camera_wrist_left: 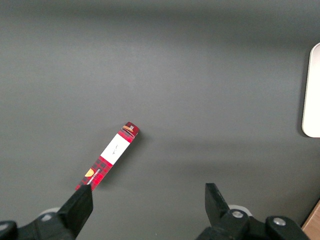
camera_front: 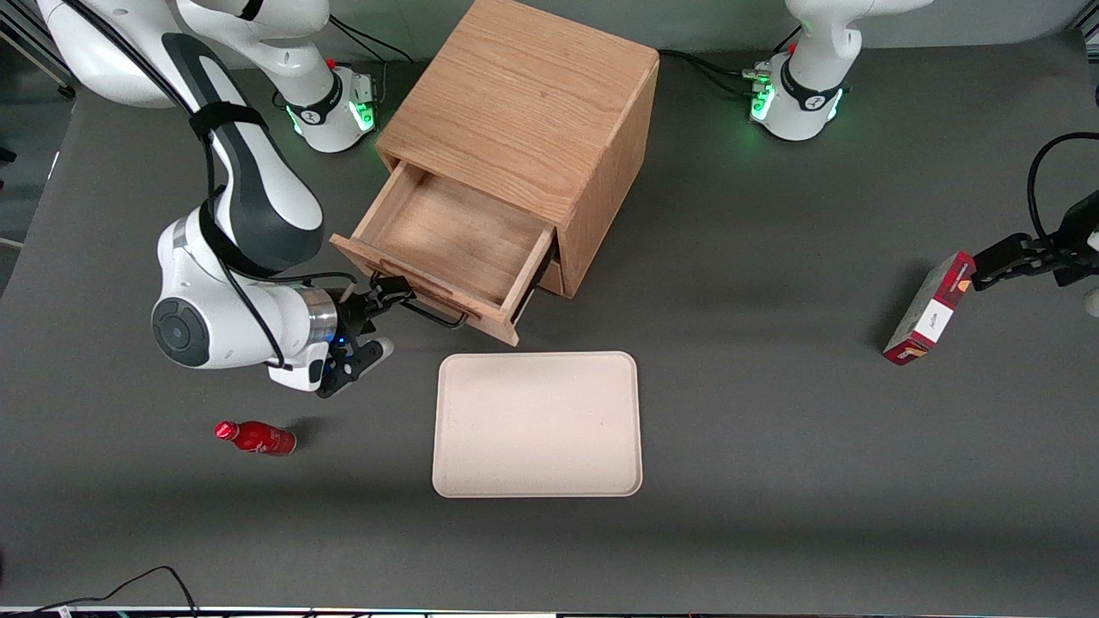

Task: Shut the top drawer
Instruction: 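Push the drawer front with the right gripper into the cabinet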

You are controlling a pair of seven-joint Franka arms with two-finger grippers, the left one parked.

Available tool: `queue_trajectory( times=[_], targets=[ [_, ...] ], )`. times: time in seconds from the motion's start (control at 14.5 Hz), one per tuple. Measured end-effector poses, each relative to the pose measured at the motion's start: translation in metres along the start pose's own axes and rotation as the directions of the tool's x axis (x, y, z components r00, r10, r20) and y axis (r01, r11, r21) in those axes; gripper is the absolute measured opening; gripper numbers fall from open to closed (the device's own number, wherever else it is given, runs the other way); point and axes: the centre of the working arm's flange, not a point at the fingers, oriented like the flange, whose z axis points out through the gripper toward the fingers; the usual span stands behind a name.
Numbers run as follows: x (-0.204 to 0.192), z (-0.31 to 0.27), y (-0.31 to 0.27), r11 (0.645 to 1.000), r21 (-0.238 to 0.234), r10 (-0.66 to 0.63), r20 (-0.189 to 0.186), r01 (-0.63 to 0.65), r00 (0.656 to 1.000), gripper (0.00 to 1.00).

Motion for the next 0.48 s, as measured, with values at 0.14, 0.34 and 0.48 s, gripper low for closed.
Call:
queue_trajectory(
  times=[0.14,0.34,0.48],
  targets=[
    [-0.008,0.004,-0.005,1.000,0.004,0.012,-0.007,-0.012,1.000,1.00],
    [-0.020,0.011,-0.012,0.999,0.001,0.035,-0.006,-0.035,0.999,1.00],
    [-0.026,0.015,-0.017,0.999,0.008,0.050,-0.010,-0.049,0.999,1.00]
  ],
)
